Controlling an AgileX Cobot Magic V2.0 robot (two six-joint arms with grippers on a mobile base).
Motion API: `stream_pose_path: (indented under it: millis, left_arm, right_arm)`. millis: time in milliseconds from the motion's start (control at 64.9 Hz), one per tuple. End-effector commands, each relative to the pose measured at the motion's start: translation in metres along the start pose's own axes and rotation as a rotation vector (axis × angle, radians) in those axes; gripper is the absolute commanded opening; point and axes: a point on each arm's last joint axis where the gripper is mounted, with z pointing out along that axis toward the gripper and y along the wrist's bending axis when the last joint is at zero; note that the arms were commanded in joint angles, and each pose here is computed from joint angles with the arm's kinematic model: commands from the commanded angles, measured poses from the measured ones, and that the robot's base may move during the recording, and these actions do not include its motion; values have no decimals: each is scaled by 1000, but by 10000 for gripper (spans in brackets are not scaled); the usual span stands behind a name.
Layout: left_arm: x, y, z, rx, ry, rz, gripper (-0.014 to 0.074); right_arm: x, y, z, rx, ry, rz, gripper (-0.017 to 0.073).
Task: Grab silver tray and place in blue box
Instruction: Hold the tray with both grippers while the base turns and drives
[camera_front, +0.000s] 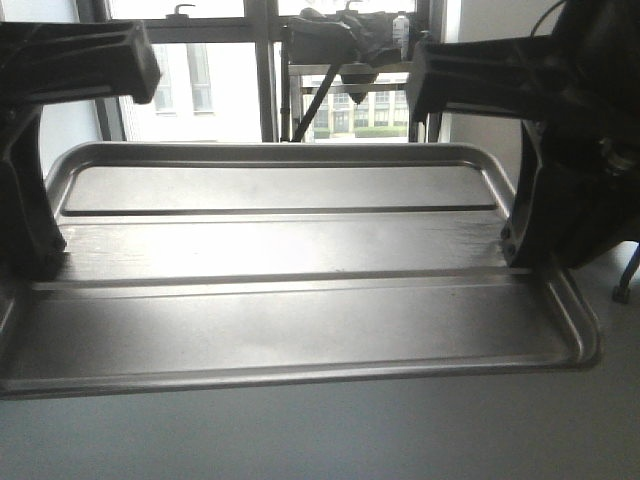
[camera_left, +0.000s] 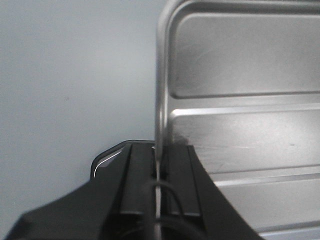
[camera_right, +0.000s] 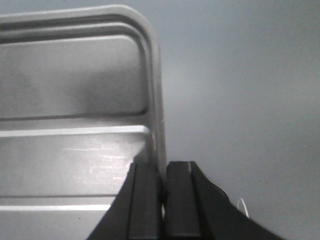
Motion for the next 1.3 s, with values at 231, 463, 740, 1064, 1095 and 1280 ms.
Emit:
stream_pose_path:
  millis: [231, 463, 740, 1064, 1095, 1280]
  left_arm:
    - [-4, 3, -12, -7, -40, 2, -15]
    - [-4, 3, -12, -9, -41, 3, -15]
    - [-4, 3, -12, -9, -41, 3, -15]
    - [-4, 3, -12, -9, -41, 3, -15]
    - [-4, 3, -12, -9, -41, 3, -15]
    - [-4, 3, -12, -9, -41, 3, -15]
  right_arm:
    - [-9, -3, -12, 7, -66, -23, 59]
    - [-9, -3, -12, 7, -66, -23, 59]
    - [-9, -3, -12, 7, -66, -23, 59]
    - [-9, -3, -12, 7, -66, -23, 59]
    - [-9, -3, -12, 7, -66, -23, 59]
    - [-9, -3, -12, 7, -66, -23, 59]
